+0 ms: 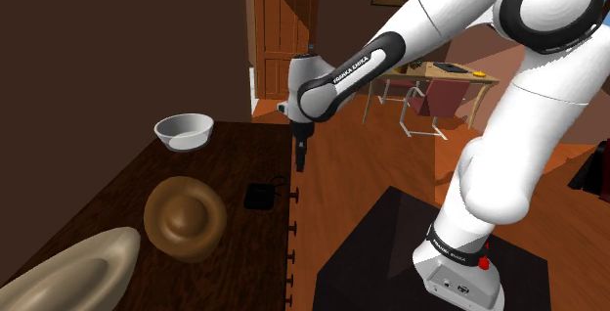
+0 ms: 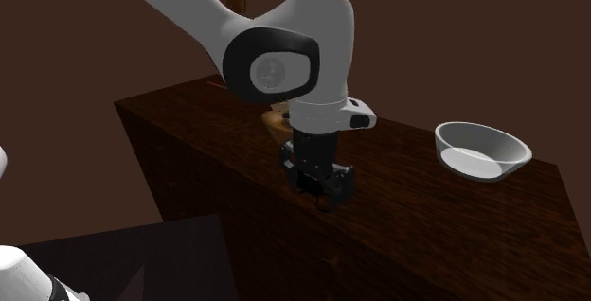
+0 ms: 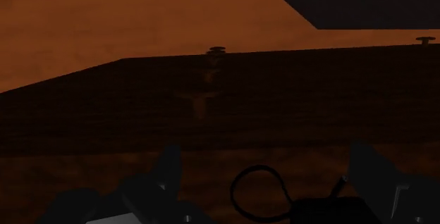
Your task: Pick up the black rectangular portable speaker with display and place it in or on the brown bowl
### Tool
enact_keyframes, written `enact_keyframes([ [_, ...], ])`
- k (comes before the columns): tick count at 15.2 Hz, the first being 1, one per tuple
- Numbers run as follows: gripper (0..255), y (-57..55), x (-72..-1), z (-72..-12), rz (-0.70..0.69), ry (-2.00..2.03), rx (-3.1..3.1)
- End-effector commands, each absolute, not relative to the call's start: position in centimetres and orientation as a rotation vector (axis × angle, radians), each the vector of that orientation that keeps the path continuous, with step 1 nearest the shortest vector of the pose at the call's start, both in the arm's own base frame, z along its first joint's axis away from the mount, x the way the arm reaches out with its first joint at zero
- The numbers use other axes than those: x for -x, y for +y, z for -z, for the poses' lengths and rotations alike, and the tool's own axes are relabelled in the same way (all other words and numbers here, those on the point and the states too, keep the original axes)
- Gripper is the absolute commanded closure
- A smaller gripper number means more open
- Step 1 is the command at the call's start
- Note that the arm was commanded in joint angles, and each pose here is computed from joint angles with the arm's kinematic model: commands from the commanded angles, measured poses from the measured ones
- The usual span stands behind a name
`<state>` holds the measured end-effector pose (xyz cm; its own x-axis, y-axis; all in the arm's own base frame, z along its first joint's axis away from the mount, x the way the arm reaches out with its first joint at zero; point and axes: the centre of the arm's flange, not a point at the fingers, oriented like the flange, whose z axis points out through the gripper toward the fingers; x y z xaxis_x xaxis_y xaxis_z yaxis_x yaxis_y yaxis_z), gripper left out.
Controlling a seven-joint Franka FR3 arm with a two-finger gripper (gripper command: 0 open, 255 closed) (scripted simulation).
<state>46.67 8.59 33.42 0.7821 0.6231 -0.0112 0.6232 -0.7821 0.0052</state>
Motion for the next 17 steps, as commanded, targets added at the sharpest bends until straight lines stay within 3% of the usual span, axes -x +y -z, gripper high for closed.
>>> enact_keyframes([
  [1,0,9.5,-47.8,-31.3,-0.001,1.120,-2.929],
  [11,0,11.1,-49.2,-25.2,-0.017,1.221,-2.893],
  [17,0,11.1,-49.2,-24.9,-0.017,1.221,-2.893],
])
